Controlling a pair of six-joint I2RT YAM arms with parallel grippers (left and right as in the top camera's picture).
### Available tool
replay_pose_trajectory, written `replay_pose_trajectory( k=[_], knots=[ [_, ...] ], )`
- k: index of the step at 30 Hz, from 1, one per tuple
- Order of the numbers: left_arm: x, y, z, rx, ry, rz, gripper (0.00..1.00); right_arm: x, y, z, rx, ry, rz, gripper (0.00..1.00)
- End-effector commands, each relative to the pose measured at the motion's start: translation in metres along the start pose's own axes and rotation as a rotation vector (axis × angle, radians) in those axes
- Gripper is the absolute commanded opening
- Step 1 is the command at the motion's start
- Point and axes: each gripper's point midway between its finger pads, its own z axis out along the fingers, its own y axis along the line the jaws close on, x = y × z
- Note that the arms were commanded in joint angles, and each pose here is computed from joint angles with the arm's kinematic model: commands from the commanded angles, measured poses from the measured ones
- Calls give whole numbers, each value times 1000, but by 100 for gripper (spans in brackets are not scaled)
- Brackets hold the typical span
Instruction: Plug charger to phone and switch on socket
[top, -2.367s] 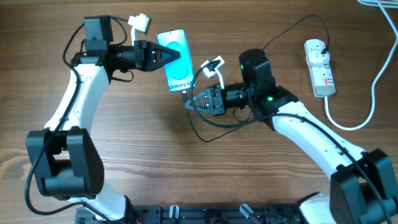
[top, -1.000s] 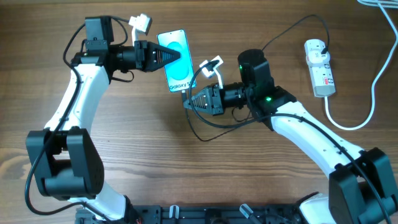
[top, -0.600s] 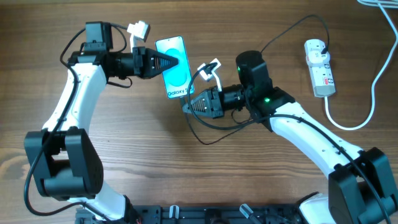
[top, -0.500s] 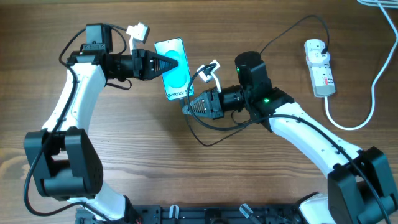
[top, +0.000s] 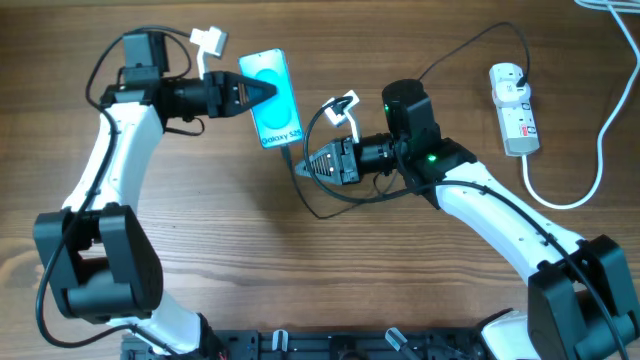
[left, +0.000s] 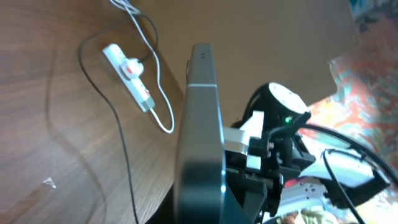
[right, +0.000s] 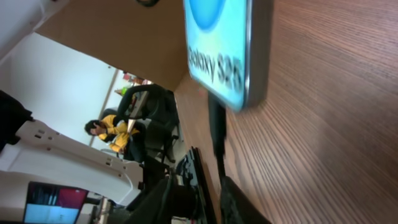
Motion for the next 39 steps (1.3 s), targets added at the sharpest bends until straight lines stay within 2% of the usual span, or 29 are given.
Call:
replay_pose_trajectory(
  k=[1, 3, 8, 14, 16, 18, 27, 39],
  knots=[
    [-5, -2, -6, 14, -15, -101, 4, -5, 10, 2, -8, -1, -36, 32],
    [-5, -3, -3, 18, -8, -109, 4, -4, 10, 7, 4, 2, -69, 36],
    [0, -7, 8, 32, 20, -112, 4, -5, -1, 17, 99, -27, -71, 36],
    [4, -10, 15, 41, 37, -114, 4, -11, -4, 17, 120, -53, -57, 24],
    [4, -10, 15, 41, 37, -113, 4, -14, -3, 17, 119, -64, -65, 11],
    [4, -10, 15, 41, 38, -115, 4, -16, -1, 17, 113, -73, -61, 4],
    [12, -15, 29, 63, 75, -113, 4, -26, 2, 16, 107, -106, -82, 4],
    [49, -21, 32, 74, 118, -114, 4, -31, -3, 13, 136, -132, -89, 4]
  ],
)
